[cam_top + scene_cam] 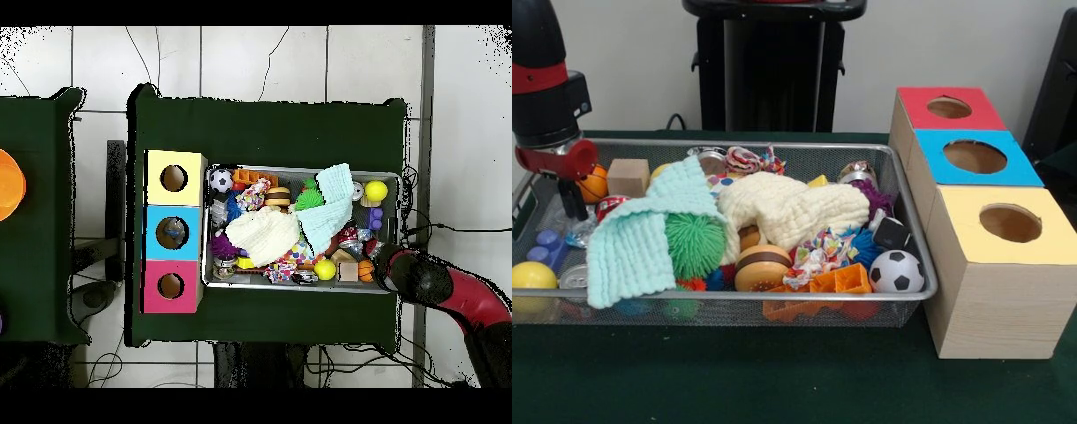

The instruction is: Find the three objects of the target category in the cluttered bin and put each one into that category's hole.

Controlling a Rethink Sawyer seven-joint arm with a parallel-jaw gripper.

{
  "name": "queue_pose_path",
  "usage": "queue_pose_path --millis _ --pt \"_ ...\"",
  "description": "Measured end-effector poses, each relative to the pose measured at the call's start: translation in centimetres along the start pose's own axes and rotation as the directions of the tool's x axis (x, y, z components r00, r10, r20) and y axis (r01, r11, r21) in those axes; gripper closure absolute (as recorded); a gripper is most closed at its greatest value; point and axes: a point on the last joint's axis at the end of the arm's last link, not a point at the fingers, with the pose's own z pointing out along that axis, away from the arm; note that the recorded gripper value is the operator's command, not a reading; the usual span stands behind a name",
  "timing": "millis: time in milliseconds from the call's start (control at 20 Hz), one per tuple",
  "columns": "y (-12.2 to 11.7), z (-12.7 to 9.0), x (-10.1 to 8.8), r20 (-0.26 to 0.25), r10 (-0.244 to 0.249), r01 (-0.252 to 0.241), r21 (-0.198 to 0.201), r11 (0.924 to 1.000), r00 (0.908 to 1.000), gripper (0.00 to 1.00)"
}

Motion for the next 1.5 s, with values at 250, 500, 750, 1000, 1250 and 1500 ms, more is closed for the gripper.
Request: queue_pose_path --millis 250,500,750,1000,1250,1500 --pt "0.0 -0.1 0.0 0.0 -0.001 0.001 0.001 1.0 1.0 1.0" --pt "0.2 -0.5 -0.2 -0.009 -0.011 0.011 0.011 0.9999 0.9999 1.0" --pt "0.8 -1.7 -0.5 -0.041 -0.034 0.035 0.036 0.9987 0.9986 1.0" --pt "1.3 -2.9 -0.7 -0.069 -0.051 0.055 0.061 0.9967 0.9963 1.0" --pt "1.5 -4.2 -1.0 -0.101 -0.062 0.07 0.086 0.9938 0.993 1.0" --pt "1.8 -5.3 -1.1 -0.125 -0.062 0.075 0.101 0.992 0.9902 1.0"
